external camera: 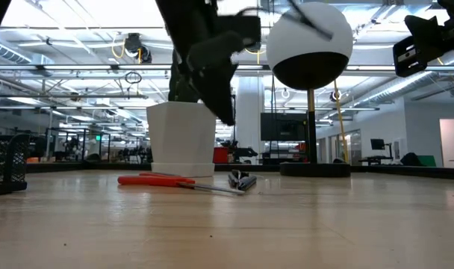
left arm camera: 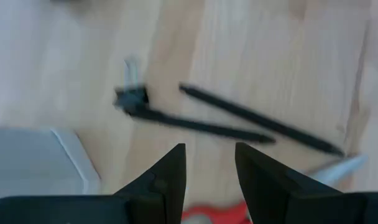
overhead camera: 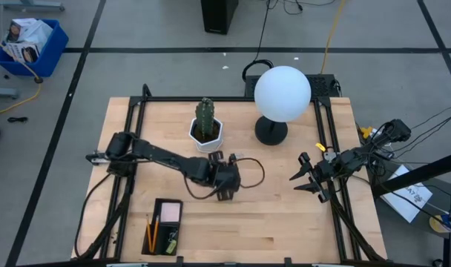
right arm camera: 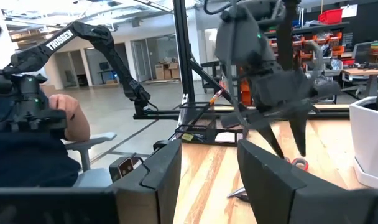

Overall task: Pick and place office supplies into organizer
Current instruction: Put the binder clip in the desk organizer

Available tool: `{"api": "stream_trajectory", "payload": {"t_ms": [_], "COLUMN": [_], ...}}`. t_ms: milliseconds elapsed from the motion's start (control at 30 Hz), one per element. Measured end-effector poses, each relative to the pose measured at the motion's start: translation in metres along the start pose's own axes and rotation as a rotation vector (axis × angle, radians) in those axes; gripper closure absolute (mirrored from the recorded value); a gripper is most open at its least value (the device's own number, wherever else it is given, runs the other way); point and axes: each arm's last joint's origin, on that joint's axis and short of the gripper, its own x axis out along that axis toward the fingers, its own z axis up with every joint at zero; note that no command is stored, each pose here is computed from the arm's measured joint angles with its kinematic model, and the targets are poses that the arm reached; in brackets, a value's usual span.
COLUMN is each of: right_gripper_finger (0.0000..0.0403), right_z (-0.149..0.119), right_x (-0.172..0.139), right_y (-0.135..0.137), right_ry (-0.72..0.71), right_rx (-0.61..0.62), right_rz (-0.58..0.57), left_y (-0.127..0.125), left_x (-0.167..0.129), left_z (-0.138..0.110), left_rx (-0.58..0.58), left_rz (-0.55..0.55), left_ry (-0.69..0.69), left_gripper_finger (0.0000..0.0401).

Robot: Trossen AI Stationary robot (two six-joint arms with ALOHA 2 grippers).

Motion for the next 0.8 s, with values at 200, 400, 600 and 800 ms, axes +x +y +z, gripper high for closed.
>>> {"api": "stream_trajectory", "payload": {"t_ms": [200, 400, 600, 800], "right_gripper_finger": [0.025, 0.025, 0.025, 0.025], "right_z": [0.0, 0.0, 0.0, 0.0], "right_x": [0.0, 0.0, 0.0, 0.0], "right_y": [0.0, 0.0, 0.0, 0.0], "right_ry": [0.0, 0.0, 0.0, 0.0], "right_rx": [0.0, 0.0, 0.0, 0.0], "right_rz": [0.001, 0.0, 0.001, 0.0], "left_y": [0.013, 0.013, 0.034, 0.056], "left_x": [0.006, 0.006, 0.012, 0.019], "left_z": [-0.002, -0.003, -0.002, 0.002], "left_rx": [-0.023, 0.064, 0.051, -0.01], "left_rz": [-0.043, -0.194, -0.182, -0.185], "left_ry": [0.086, 0.134, 0.191, 0.205], "left_gripper_finger": [0.0256, 0.0256, 0.0256, 0.0256]}}
